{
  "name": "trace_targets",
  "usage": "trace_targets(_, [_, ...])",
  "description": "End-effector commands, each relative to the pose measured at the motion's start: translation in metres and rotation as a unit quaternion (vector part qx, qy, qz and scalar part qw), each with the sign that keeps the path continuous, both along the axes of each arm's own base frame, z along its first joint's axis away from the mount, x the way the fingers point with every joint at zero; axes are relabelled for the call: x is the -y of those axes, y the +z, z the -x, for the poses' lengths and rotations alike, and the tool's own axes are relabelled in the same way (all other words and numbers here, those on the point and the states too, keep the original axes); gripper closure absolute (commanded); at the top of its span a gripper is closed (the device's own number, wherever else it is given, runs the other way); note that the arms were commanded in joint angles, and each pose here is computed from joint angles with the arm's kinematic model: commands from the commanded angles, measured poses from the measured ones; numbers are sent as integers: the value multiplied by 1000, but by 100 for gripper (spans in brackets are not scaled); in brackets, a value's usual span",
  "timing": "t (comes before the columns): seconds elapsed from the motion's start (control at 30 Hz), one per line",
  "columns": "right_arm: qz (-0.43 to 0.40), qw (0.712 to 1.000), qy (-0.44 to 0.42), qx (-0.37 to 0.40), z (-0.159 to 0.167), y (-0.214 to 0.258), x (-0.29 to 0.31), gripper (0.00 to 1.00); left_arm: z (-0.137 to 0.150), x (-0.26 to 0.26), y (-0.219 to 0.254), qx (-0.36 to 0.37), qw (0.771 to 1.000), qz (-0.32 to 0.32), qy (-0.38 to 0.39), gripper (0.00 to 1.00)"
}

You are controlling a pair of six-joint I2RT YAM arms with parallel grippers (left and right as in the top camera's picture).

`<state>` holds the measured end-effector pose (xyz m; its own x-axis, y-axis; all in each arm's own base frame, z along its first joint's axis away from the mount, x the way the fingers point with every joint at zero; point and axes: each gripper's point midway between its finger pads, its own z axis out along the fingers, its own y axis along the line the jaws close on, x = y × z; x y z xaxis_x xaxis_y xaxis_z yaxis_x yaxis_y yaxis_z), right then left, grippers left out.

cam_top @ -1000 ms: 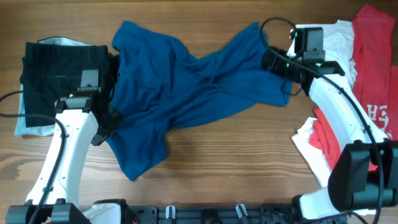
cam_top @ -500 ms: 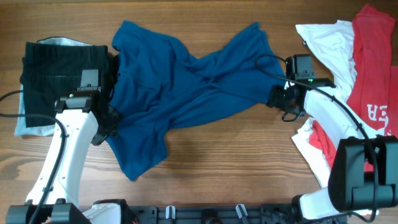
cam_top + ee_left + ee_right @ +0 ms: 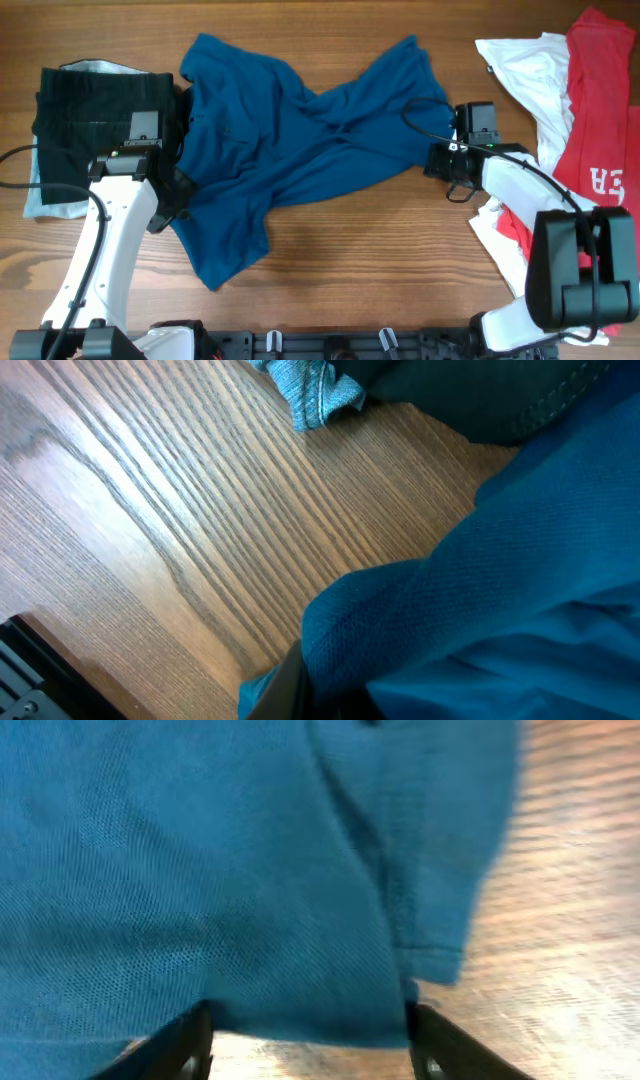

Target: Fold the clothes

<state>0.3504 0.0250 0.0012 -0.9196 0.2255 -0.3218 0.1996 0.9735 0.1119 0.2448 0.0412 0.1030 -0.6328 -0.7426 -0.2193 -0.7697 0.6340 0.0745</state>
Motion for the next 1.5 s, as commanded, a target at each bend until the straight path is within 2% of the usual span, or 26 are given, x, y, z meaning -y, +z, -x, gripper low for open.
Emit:
trace_targets(0.0, [-20,999,36,-15,6,-10,-11,75,0,-2,2,3,1000,-11,-9,96])
trace_targets(0.03, [-20,999,35,-19,8,-11,-11,88,0,-2,2,3,1000,-11,-9,96])
trace_targets(0.07, [-20,999,34,-25,11,-11,-11,96,0,-2,2,3,1000,-11,-9,96])
trace_targets(0.27, [-18,998,33,-43,34,15,-9,96,0,-2,2,2,1000,-11,-9,96])
trace_targets(0.37, [-10,1000,24,-6,34,53,-4,96,0,-2,2,2,1000,-11,-15,96])
trace_targets(0.47, [4,999,-1,51,32,109,6,96,-1,-2,5,2,999,-15,-46,96])
trace_targets(0.57, [4,996,2,87,41,150,8,96,-1,-2,11,10,998,-17,-58,96])
trace_targets(0.7, [8,1000,3,28,61,132,9,96,-1,-2,13,15,998,-17,-57,96])
trace_targets(0.9, [13,997,5,-75,71,85,10,96,-1,-2,13,15,998,-17,-58,96])
trace_targets(1.1, [64,987,-10,-147,83,44,28,96,-1,-2,13,15,998,-17,-58,96])
trace_targets(1.2, [74,986,-10,-149,80,39,31,87,-1,-2,13,15,998,-17,-58,96])
trace_targets(1.23, [74,986,-10,-148,80,39,31,73,-1,-2,13,15,998,-17,-58,96])
trace_targets(1.47, [51,986,-5,-157,85,36,23,57,-1,-2,13,15,998,-17,-58,96])
